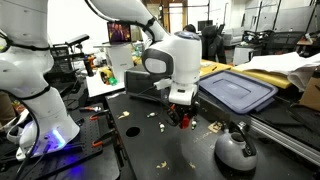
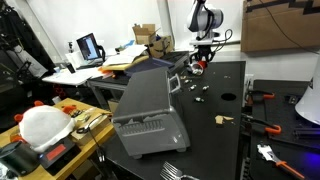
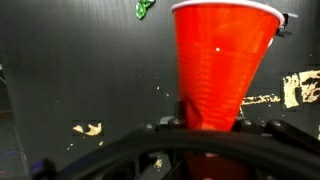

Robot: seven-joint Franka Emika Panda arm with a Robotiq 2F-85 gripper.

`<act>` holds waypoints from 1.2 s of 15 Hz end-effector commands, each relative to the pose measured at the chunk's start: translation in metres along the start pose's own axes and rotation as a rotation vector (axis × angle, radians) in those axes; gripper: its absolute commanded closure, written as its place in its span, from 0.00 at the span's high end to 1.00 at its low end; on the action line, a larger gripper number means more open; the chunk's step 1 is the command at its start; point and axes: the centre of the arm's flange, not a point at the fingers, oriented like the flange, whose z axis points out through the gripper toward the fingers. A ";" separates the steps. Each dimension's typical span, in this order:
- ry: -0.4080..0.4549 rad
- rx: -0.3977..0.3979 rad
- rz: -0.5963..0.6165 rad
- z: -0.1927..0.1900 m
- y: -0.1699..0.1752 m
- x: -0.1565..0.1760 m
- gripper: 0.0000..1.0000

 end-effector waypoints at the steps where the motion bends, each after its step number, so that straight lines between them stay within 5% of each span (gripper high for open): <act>1: 0.100 0.062 0.009 -0.016 0.011 -0.023 0.07; 18: 0.499 0.230 -0.184 -0.032 0.038 -0.063 0.07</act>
